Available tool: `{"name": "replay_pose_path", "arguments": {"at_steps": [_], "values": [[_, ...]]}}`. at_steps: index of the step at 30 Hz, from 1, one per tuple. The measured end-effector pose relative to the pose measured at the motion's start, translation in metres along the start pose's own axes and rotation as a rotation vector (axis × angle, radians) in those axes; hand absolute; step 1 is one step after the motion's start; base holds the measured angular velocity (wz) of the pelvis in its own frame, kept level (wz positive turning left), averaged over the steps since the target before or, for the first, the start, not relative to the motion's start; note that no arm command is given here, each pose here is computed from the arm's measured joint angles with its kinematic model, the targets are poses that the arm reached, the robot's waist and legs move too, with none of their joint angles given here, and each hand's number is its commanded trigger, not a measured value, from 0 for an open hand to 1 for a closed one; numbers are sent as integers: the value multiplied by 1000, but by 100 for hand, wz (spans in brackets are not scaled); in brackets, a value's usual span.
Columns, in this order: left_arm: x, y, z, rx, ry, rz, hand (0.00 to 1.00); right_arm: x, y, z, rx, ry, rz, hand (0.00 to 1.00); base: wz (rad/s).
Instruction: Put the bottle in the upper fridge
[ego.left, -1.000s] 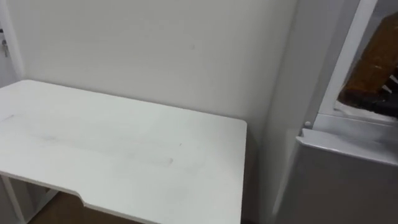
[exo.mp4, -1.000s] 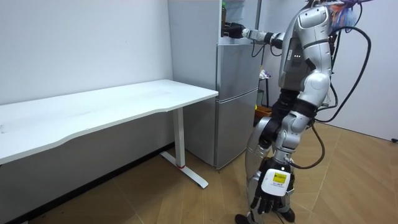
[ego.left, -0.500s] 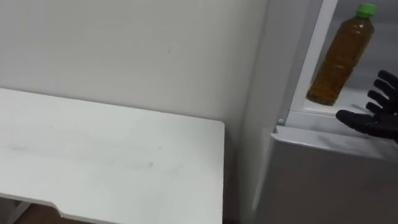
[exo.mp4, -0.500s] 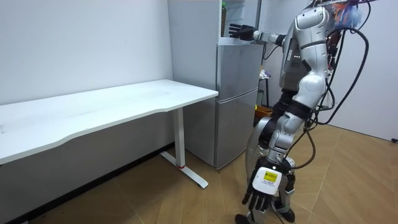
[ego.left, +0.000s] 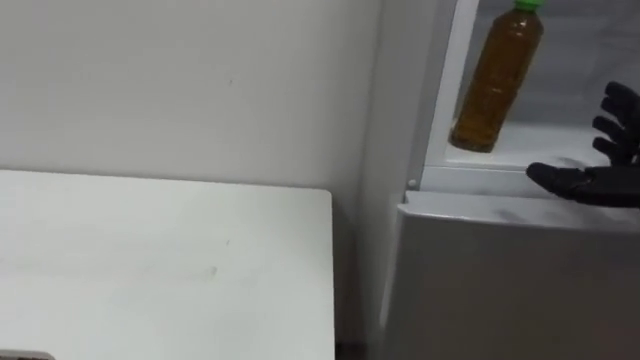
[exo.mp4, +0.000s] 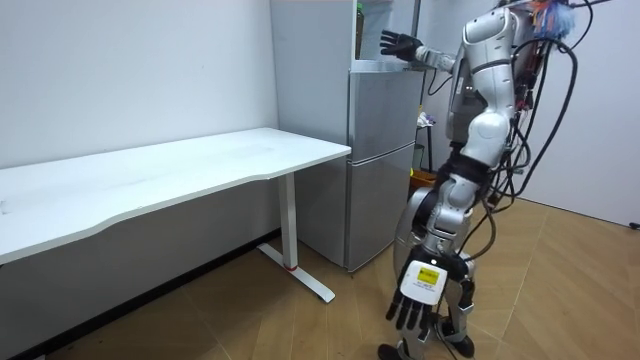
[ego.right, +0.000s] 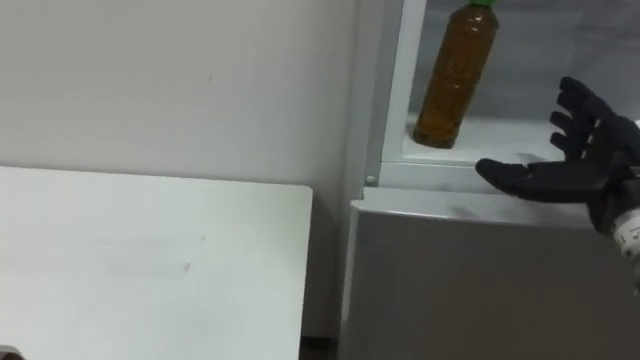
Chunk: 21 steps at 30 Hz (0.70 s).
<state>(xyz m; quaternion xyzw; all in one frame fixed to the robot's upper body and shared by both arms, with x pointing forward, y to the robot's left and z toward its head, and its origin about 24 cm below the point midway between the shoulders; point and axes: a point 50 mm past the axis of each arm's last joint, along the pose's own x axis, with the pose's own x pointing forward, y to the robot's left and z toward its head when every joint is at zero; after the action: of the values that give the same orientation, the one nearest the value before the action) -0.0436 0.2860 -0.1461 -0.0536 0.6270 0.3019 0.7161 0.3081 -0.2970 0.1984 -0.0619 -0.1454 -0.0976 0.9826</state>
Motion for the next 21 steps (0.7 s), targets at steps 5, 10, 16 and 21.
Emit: {"name": "replay_pose_path", "arguments": {"at_steps": [5,10,16,21], "values": [[1,-6,6,-4,-27,-9,0,-13,10,7,-4,-47,-12,0,-9],[1,-14,6,2,-33,-29,0,-26,25,12,2,-104,-21,0,-7],[2,-21,11,0,-61,-45,0,-47,36,23,62,-178,-4,0,0],[2,-20,-4,-4,-15,-42,0,-65,36,18,204,-176,-21,0,-2]]}}
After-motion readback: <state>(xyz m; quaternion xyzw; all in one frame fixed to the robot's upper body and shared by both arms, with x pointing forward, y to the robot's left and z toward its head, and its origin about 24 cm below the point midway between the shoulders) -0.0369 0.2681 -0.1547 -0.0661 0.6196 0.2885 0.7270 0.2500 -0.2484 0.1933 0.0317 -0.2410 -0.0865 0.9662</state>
